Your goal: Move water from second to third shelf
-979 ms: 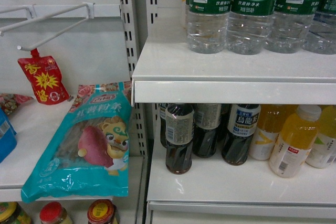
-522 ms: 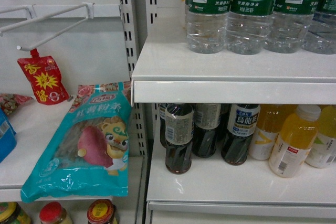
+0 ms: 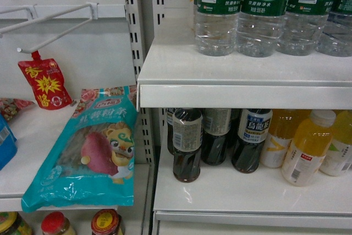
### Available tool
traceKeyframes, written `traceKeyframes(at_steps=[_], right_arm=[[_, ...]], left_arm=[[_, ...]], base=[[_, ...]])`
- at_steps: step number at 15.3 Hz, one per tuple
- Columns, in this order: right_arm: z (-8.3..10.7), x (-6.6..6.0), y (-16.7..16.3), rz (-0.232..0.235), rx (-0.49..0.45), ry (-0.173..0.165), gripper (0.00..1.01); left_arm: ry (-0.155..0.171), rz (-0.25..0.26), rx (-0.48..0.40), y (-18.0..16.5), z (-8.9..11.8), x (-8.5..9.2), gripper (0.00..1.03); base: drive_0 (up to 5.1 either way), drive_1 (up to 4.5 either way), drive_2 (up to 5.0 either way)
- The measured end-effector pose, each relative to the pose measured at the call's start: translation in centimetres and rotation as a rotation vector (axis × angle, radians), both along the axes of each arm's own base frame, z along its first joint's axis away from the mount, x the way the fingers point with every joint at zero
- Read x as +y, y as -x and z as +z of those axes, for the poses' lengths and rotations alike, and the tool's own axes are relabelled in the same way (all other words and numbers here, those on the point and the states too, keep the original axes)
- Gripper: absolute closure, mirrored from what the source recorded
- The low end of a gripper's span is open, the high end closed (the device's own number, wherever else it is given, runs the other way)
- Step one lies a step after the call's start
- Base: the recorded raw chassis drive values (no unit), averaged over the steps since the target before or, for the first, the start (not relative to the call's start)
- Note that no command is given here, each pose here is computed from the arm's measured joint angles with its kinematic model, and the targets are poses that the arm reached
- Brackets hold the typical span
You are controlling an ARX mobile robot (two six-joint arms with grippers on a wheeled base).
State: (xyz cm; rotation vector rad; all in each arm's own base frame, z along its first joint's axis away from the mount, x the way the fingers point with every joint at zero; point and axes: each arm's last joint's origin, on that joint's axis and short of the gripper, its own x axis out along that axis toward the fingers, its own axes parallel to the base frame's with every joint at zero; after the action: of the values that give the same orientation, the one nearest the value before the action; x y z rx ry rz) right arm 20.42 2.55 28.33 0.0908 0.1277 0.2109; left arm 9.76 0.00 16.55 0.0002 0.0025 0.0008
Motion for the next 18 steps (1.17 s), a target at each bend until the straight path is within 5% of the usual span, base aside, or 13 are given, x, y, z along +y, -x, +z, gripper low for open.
traceKeyframes(at_steps=[7, 11, 18], right_arm=[[-0.5, 2.6, -7.4, -0.061, 0.057, 0.035, 0.59], [-0.6, 2.3, -9.3, -0.117, 0.071, 0.017, 0.59], [-0.5, 2.3, -11.6, -0.134, 0.099, -0.030, 0.59]], left_arm=[[0.000, 0.000, 0.000, 0.0, 0.0, 0.0, 0.05], [0.000, 0.000, -0.001, 0.0, 0.0, 0.0, 0.05], [0.000, 0.000, 0.000, 0.0, 0.0, 0.0, 0.05]], base=[[0.0, 0.00, 0.0], [0.0, 0.00, 0.0], [0.0, 0.00, 0.0]])
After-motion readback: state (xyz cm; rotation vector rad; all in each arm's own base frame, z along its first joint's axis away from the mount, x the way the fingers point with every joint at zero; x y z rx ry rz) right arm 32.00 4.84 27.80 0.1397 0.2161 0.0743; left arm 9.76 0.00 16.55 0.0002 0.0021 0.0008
